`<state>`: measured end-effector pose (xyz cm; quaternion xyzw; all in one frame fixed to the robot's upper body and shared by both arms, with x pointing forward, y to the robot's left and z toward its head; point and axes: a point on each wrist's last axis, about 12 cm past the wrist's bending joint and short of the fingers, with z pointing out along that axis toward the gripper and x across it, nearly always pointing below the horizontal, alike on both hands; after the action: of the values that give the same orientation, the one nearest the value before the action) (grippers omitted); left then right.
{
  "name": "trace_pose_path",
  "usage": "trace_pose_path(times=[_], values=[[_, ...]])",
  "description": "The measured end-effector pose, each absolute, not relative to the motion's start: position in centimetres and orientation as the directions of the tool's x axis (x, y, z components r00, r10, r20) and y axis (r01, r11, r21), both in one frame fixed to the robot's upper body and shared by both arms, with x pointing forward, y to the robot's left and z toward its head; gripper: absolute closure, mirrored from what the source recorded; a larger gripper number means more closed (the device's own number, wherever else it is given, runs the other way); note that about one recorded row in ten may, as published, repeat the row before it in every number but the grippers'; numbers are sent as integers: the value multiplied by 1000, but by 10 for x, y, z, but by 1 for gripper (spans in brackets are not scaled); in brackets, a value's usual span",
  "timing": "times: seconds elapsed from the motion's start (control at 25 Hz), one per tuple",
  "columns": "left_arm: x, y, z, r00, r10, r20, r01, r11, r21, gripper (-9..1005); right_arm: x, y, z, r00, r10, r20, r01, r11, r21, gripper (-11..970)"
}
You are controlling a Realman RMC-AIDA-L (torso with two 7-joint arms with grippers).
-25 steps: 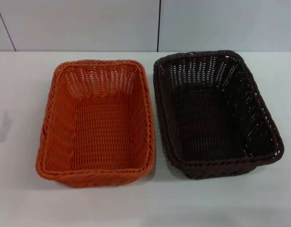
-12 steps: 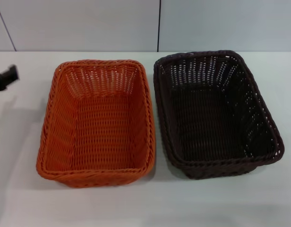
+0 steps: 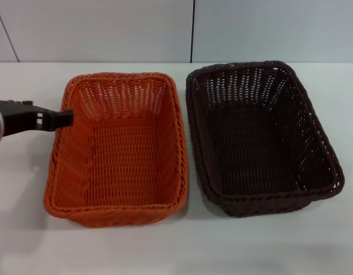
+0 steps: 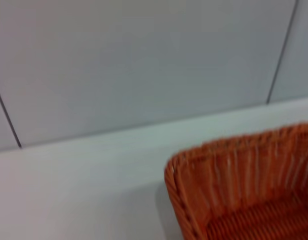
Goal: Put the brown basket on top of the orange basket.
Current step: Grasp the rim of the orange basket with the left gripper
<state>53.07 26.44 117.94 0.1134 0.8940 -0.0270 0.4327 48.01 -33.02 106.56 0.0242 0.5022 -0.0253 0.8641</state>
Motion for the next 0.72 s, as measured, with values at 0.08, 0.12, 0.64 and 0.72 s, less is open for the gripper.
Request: trace_pose_path(times=[0.08,0.12,0.64,0.72], values=[[534,259,1174,-627,197,-753,246,968,49,182,480,-330,1065,492,-19,-870,68,998,16,218],[536,256,1170,-639,201,-742,251,967,46,182,479,-331,1065,490,-20,-871,69,997,16,218],[555,253,1135,-729,230,-645,251,966,60,182,474,-330,1062,486,-20,-874,68,998,15,217],[557,250,1134,-733,235,-639,261,964,55,182,475,-328,1062,485,-18,-874,62,998,14,217]])
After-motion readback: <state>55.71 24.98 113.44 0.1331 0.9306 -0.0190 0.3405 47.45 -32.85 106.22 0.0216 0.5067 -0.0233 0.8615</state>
